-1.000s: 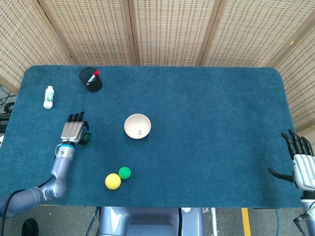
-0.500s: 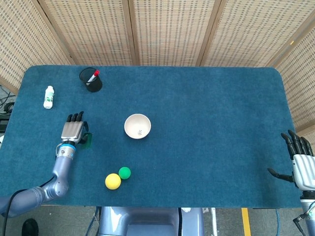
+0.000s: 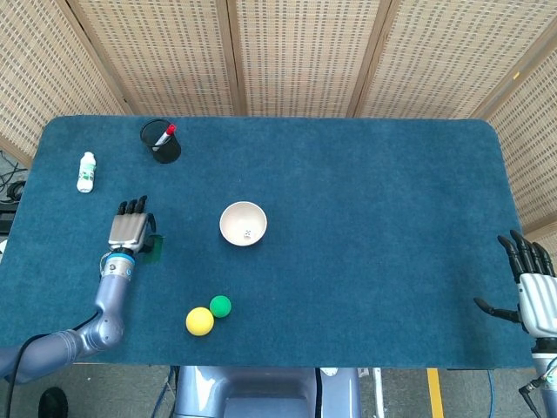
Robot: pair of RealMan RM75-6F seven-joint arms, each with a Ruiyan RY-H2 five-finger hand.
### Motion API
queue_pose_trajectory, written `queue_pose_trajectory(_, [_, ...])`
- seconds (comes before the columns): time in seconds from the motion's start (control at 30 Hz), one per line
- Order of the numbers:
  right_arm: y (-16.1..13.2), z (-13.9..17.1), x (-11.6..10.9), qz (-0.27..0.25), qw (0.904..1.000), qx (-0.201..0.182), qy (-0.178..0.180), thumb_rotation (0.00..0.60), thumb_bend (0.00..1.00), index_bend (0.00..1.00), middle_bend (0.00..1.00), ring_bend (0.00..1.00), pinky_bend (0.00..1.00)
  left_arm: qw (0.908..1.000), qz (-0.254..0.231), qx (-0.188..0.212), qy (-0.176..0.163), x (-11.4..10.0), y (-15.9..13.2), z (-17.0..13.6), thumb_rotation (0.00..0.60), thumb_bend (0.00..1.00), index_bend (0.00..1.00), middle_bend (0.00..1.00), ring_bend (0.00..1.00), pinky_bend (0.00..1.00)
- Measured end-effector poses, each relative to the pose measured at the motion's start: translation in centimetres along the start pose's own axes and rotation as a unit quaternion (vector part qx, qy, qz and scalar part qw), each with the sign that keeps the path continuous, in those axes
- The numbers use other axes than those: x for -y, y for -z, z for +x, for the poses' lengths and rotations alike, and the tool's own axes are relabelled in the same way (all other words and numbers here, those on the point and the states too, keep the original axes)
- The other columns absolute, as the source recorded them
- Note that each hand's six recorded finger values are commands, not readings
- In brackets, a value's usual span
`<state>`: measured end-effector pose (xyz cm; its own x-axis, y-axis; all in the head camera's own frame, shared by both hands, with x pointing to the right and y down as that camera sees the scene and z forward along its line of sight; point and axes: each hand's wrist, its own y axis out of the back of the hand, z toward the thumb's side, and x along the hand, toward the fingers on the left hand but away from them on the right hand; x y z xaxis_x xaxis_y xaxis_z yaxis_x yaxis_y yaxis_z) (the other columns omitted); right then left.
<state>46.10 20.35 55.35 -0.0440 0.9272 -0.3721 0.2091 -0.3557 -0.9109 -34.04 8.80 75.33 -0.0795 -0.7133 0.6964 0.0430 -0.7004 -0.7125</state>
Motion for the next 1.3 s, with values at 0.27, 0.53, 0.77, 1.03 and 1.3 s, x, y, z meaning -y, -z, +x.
queue_pose_trajectory(0.27, [0.02,-0.03,0.04,0.000,1.0000,0.001,-0.001,0.600,0.00,0.03,0.00,0.00,0.00,1.0000,-0.001,-0.001,0.003,0.20,-0.04,0.21,0.600,0.44,0.51,0.00,0.00,0.00])
queue_pose_trajectory(0.53, [0.10,-0.07,0.03,-0.002,1.0000,0.002,-0.002,0.600,0.00,0.03,0.00,0.00,0.00,1.0000,0.008,0.001,-0.001,0.23,-0.23,0.20,0.600,0.45,0.53,0.00,0.00,0.00])
queue_pose_trajectory(0.77, [0.19,-0.05,0.01,-0.004,1.0000,0.003,-0.003,0.600,0.00,0.03,0.00,0.00,0.00,0.9999,0.010,-0.006,-0.002,0.25,-0.24,0.24,0.600,0.47,0.57,0.00,0.00,0.00])
queue_pose_trajectory(1.03, [0.22,-0.09,0.01,-0.004,1.0000,0.003,-0.003,0.600,0.00,0.03,0.00,0.00,0.00,0.9999,0.008,-0.010,-0.002,0.10,-0.18,0.27,0.600,0.49,0.60,0.00,0.00,0.00])
queue_pose_trajectory(1.3, [0.21,-0.12,0.17,-0.003,1.0000,0.002,-0.007,0.600,0.00,0.03,0.00,0.00,0.00,1.0000,0.004,0.002,-0.003,-0.04,-0.22,-0.12,0.600,0.49,0.66,0.00,0.00,0.00])
